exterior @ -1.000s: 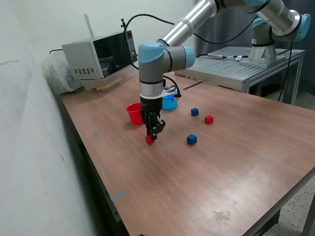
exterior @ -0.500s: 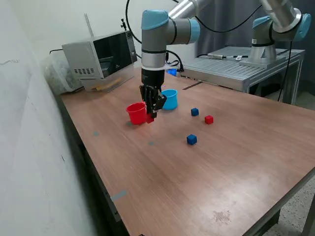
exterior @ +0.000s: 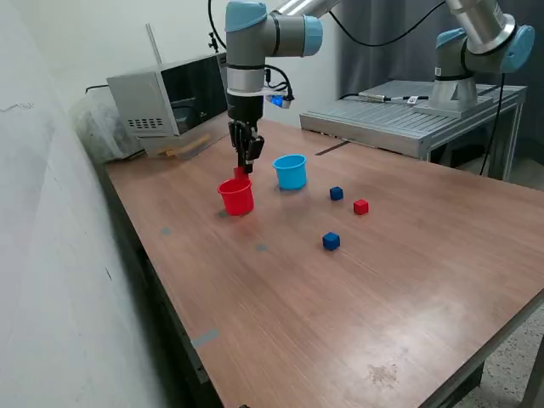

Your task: Place red objects in the red bin, and blue objects in the blue bin.

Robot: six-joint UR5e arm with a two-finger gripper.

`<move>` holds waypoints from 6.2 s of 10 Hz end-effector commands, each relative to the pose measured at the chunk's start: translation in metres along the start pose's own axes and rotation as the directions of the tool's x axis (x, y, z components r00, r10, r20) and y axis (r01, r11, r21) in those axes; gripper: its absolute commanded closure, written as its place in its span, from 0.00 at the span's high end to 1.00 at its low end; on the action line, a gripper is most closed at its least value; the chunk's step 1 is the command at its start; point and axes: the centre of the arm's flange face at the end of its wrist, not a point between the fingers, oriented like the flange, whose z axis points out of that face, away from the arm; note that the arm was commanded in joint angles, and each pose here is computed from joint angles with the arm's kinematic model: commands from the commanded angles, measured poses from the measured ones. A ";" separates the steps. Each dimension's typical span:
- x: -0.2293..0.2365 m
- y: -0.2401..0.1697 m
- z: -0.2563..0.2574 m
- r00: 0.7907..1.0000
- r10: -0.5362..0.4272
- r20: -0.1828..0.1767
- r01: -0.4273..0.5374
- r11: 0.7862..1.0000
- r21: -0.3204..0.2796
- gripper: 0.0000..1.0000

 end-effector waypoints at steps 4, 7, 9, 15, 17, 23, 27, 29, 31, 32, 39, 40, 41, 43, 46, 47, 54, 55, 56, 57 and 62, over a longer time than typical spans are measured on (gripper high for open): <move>-0.104 0.009 0.040 0.996 0.087 0.020 -0.088 0.996 0.029 0.00; -0.115 0.010 0.056 0.995 0.099 0.021 -0.100 0.994 0.043 0.00; -0.109 0.008 0.057 0.995 0.094 0.020 -0.094 0.994 0.050 0.00; -0.094 0.007 0.052 0.997 0.082 0.016 -0.082 0.995 0.049 1.00; -0.045 0.004 0.043 1.000 0.026 0.013 -0.027 0.998 0.049 1.00; 0.134 -0.116 -0.046 0.992 -0.127 -0.023 0.129 0.990 0.063 1.00; 0.205 -0.145 -0.048 0.982 -0.185 -0.046 0.186 0.982 0.028 1.00; 0.253 -0.160 -0.037 0.980 -0.192 -0.052 0.194 0.980 0.036 1.00; 0.295 -0.173 -0.018 0.968 -0.243 -0.059 0.246 0.968 0.046 1.00; 0.310 -0.175 -0.008 0.964 -0.260 -0.061 0.263 0.964 0.047 1.00; 0.243 -0.111 0.025 0.986 -0.154 -0.070 0.157 0.986 0.052 1.00; 0.222 -0.103 0.034 0.989 -0.132 -0.064 0.136 0.989 0.062 1.00; 0.210 -0.100 0.039 0.991 -0.121 -0.061 0.125 0.990 0.071 1.00; 0.210 -0.100 0.038 0.991 -0.120 -0.063 0.124 0.990 0.068 1.00; 0.219 -0.108 0.038 0.989 -0.134 -0.065 0.138 0.988 0.069 1.00; 0.220 -0.109 0.039 0.989 -0.136 -0.065 0.140 0.988 0.070 1.00; 0.250 -0.120 0.060 0.974 -0.206 -0.098 0.214 0.973 0.088 1.00; 0.252 -0.118 0.064 0.974 -0.206 -0.098 0.215 0.973 0.088 1.00; 0.253 -0.116 0.068 0.973 -0.207 -0.098 0.216 0.972 0.088 1.00; 0.254 -0.114 0.070 0.971 -0.219 -0.099 0.228 0.970 0.085 1.00; 0.219 -0.089 0.077 0.979 -0.180 -0.093 0.187 0.979 0.078 1.00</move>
